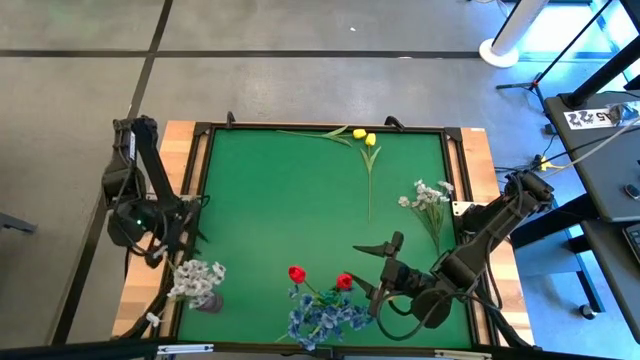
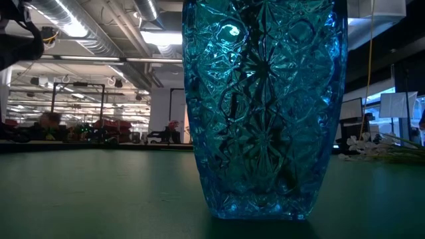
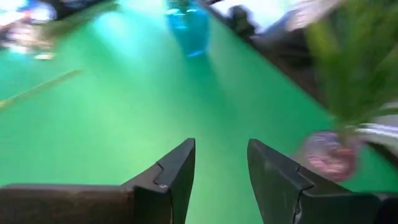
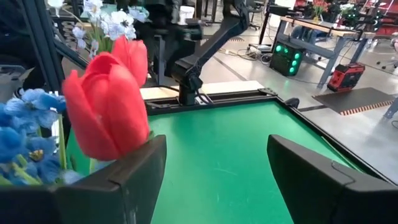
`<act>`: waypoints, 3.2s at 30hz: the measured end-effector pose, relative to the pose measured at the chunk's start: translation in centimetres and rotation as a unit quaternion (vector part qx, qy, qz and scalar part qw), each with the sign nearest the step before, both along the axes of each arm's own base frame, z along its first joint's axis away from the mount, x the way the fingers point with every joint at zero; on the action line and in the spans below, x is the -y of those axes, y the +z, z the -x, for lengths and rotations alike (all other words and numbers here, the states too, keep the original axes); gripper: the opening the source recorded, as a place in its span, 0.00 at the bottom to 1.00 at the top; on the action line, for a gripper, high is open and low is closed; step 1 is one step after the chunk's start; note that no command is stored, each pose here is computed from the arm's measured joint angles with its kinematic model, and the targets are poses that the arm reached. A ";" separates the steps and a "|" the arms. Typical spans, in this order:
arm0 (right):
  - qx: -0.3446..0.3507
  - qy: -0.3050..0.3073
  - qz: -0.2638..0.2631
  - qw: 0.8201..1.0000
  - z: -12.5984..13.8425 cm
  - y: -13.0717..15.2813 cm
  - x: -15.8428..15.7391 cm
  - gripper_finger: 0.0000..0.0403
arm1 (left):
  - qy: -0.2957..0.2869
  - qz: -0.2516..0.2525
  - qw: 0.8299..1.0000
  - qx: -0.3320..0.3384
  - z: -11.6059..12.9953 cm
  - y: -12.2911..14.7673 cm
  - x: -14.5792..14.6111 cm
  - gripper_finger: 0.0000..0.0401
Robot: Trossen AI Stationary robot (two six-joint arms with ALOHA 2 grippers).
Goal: Sort flowers into vase by color
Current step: Put the white flower into the purple vase
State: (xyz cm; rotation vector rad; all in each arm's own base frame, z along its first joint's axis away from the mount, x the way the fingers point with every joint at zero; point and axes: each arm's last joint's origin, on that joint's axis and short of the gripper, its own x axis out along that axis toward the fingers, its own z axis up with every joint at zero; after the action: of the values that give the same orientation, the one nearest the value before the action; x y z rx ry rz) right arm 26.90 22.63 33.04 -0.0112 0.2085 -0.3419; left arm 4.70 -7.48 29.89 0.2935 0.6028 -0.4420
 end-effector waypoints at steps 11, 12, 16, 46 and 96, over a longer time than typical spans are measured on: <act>0.009 -0.010 0.020 1.000 -0.1 1.4 0.0 0.69 | 0.294 0.003 0.927 0.233 -0.4 1.8 -3.3 0.35; 0.009 -0.011 0.020 1.000 -0.1 1.4 0.0 0.69 | 0.313 0.027 0.920 0.235 -0.3 1.8 -3.7 0.35; 0.009 -0.011 0.021 1.000 -0.1 1.4 0.0 0.69 | 0.355 0.108 0.900 0.228 -0.1 1.9 -4.5 0.35; -0.135 -0.185 -0.027 0.973 -5.1 0.6 18.3 0.69 | 0.485 0.138 0.816 0.282 -2.8 -4.0 -2.6 0.35; -0.552 -0.412 -0.340 0.640 9.0 -18.3 23.0 0.69 | 0.402 0.281 0.840 0.232 -9.7 -12.0 1.4 0.35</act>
State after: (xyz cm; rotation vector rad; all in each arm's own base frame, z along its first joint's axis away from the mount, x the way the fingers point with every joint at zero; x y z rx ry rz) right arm 17.86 -0.42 14.78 0.6722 1.6134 -1.1461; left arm 14.38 -8.90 17.90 -0.4178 0.0599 0.2821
